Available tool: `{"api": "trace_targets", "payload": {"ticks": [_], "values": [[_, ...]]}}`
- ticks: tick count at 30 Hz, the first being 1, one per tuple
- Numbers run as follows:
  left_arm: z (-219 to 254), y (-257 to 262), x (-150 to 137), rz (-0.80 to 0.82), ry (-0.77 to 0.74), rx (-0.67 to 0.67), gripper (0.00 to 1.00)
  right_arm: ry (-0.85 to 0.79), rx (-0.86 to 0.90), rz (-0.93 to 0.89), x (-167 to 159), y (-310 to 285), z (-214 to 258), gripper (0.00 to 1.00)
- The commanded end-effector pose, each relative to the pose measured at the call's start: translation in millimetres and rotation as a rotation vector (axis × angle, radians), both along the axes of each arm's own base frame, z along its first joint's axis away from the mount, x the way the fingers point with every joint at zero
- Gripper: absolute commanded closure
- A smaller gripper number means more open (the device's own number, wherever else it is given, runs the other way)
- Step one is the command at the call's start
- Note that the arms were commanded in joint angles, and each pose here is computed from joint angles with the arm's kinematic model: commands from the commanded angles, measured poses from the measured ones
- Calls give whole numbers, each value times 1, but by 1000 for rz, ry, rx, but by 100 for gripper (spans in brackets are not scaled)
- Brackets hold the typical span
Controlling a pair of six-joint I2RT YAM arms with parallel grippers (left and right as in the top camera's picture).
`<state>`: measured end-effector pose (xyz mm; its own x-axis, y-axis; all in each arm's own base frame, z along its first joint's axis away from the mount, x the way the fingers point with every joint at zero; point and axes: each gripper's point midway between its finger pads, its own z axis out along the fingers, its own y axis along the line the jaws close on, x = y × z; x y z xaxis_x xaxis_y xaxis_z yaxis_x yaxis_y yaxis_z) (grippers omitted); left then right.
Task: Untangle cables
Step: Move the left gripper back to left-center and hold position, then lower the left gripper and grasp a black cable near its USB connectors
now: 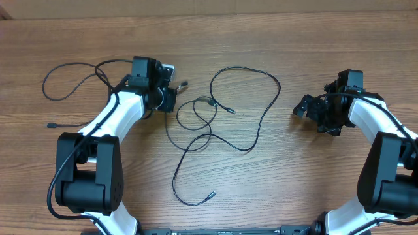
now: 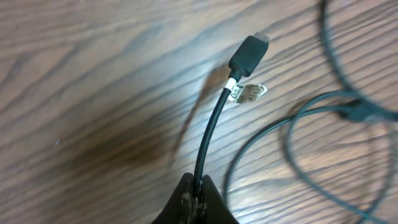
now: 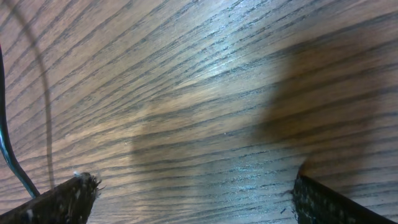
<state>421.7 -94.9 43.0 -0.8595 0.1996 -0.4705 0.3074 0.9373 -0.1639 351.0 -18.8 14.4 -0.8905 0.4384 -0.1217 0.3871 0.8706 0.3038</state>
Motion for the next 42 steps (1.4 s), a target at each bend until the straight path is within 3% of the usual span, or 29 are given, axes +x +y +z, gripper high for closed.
{"api": "trace_targets", "payload": {"ticks": [1,11,25,30,34,37,42], "values": [[24,-31,0,-181,-68,-122,96,-19,-14,-4,1,-3,5,0],[28,-50,-7,-333,-103,-180,96,-19,-14,-4,1,-3,5,0],[13,-79,-14,-423,-92,-212,91,-19,-13,-4,1,-3,5,0],[13,-82,-15,-428,-95,-208,58,-19,-13,-4,1,-3,5,0],[15,-82,-11,-428,-111,-204,52,-19,-14,-4,1,-3,5,0],[16,-83,-7,-430,-133,-203,35,-19,-13,-4,1,-3,5,0],[4,-79,0,-415,-137,-172,31,-19,-14,-4,1,-3,5,0]]}}
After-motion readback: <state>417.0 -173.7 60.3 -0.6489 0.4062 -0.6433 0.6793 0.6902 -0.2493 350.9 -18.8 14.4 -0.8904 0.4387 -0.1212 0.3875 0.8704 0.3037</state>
